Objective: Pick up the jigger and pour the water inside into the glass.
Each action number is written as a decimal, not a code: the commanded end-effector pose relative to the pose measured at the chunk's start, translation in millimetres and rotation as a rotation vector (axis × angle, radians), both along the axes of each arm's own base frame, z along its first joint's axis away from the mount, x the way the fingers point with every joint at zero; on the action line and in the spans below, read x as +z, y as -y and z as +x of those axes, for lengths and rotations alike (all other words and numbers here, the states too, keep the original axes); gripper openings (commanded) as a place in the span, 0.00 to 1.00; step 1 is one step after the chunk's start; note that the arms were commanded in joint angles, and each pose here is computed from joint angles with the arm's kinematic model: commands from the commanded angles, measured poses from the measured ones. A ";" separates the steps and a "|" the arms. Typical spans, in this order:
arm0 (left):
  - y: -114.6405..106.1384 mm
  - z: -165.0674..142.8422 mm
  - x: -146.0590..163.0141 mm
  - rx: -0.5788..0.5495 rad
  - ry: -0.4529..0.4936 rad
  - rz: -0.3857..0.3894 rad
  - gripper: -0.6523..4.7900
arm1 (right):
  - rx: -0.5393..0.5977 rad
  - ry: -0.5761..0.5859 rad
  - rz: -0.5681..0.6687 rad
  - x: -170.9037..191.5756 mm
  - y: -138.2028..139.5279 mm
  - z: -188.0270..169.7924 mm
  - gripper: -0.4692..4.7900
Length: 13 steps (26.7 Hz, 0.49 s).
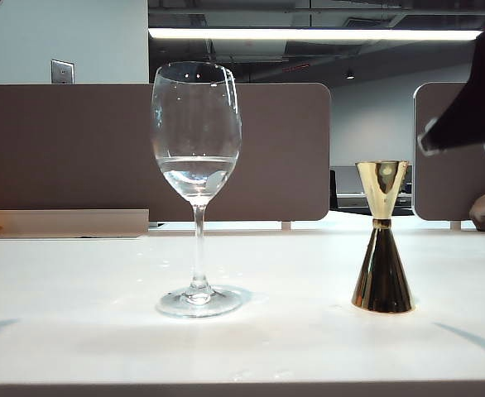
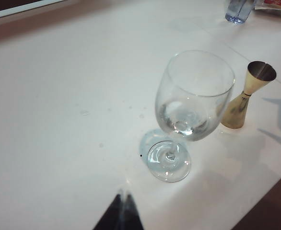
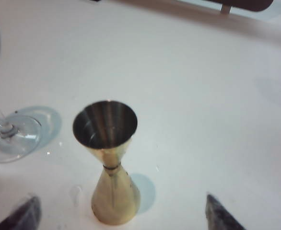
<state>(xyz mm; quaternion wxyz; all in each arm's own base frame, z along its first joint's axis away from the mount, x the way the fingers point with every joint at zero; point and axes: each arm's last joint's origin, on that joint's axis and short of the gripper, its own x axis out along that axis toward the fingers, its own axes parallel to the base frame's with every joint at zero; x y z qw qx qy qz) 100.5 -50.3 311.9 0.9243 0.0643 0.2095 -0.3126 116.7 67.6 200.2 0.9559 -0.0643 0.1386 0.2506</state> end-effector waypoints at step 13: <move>-0.7 -1.8 2.4 0.000 0.019 -0.004 0.11 | -0.008 0.151 0.153 20.7 19.2 -33.2 0.12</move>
